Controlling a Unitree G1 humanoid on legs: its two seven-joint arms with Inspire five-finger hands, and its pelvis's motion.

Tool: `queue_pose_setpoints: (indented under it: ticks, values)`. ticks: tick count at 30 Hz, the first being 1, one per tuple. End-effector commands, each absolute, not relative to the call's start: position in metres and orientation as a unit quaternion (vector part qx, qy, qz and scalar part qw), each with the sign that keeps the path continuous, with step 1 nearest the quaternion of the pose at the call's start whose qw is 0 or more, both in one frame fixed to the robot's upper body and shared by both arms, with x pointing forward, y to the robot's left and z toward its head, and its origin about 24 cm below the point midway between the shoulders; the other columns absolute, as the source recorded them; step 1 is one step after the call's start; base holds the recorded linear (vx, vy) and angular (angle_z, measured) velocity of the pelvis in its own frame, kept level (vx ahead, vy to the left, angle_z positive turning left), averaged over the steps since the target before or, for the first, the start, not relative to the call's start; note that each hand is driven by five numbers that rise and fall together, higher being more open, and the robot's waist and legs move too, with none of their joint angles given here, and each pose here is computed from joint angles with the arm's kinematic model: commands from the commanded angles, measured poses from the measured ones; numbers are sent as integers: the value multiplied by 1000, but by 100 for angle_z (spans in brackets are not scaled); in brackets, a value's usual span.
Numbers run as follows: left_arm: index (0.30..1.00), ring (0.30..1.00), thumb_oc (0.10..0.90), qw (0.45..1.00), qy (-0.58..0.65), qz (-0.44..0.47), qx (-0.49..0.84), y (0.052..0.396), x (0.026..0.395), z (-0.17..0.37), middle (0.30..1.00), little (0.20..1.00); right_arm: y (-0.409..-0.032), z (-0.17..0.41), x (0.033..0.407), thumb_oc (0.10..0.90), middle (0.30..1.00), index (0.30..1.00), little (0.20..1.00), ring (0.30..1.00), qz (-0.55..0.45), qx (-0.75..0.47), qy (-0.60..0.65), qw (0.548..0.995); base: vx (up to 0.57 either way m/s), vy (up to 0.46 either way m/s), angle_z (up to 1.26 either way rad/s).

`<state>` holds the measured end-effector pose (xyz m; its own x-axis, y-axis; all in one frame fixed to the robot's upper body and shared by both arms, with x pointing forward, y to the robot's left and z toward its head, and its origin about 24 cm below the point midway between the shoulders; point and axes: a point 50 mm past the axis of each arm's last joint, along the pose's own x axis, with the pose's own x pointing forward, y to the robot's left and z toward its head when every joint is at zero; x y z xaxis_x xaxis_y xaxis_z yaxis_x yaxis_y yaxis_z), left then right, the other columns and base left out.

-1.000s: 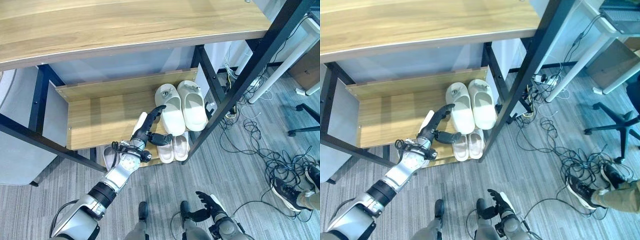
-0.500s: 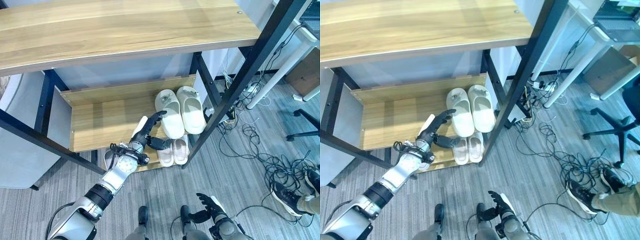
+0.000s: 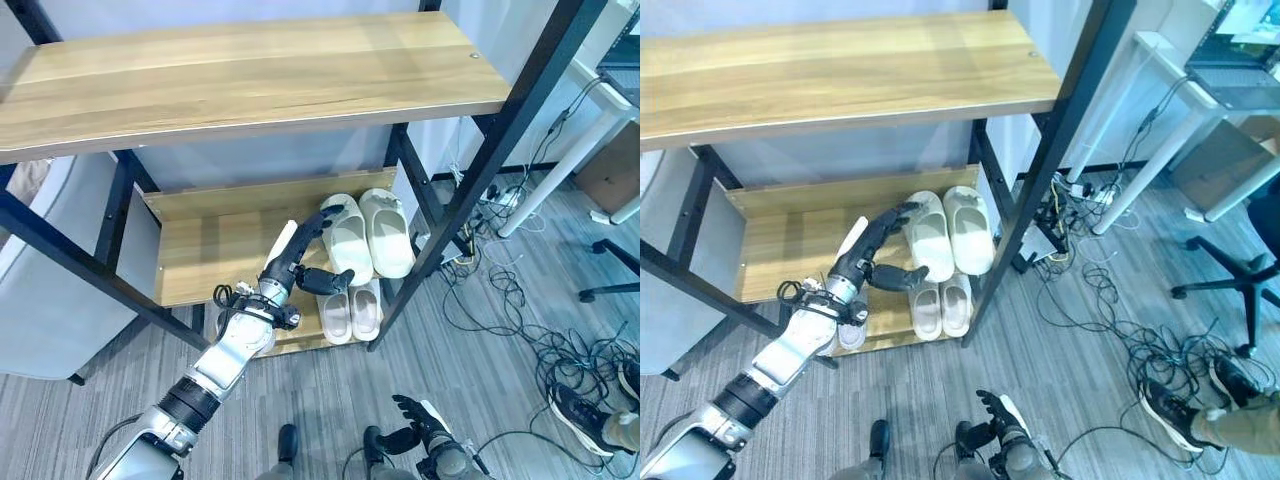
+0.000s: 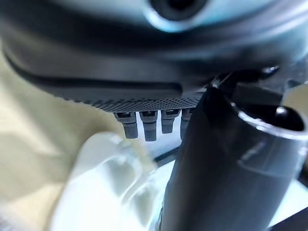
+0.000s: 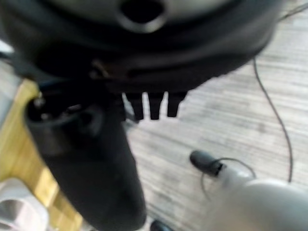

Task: Arrange the slippers neatly on the shoe rack.

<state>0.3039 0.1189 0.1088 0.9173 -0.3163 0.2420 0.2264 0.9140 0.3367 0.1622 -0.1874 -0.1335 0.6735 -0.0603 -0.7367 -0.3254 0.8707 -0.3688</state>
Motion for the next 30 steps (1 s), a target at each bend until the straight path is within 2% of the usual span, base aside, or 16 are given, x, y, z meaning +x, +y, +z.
queue_pose_setpoints:
  ticks: [1, 8, 15, 20, 24, 25, 27, 30]
  values:
    - [900, 900, 800, 952, -263, -137, 76, 123, 298, 153, 900, 900, -194, -133, 162, 800, 900, 900, 900, 900, 62, -248, 391, 884, -17, -42, 8]
    - [900, 900, 800, 963, -233, -135, 14, 135, 276, 137, 900, 900, -194, -142, 150, 800, 900, 900, 900, 900, 55, -255, 424, 867, -36, -31, 30]
    - [900, 900, 800, 990, -71, -99, -65, 170, 242, 68, 900, 900, -200, -153, 126, 800, 900, 900, 900, 900, 39, -249, 471, 845, -66, -30, 46]
    - [900, 900, 800, 989, 10, -76, -129, 181, 229, 32, 900, 900, -208, -156, 117, 800, 900, 900, 900, 900, 31, -256, 491, 832, -59, -22, 11]
    - [900, 900, 800, 987, 96, -31, -129, 193, 216, -8, 900, 900, -211, -157, 112, 800, 900, 900, 900, 900, 23, -246, 501, 829, -55, -20, 6]
    - [900, 900, 800, 982, 154, -4, -110, 201, 207, -34, 900, 900, -214, -156, 113, 800, 900, 900, 900, 900, 17, -245, 502, 829, -33, -6, 5]
    - [900, 900, 800, 980, 176, 5, -93, 204, 203, -43, 900, 900, -215, -156, 114, 800, 900, 900, 900, 900, 14, -245, 502, 829, -39, -1, 0]
    - [900, 900, 800, 958, 275, 48, -63, 210, 183, -86, 900, 900, -220, -154, 118, 800, 900, 900, 900, 900, -5, -232, 501, 834, -41, -2, 0]
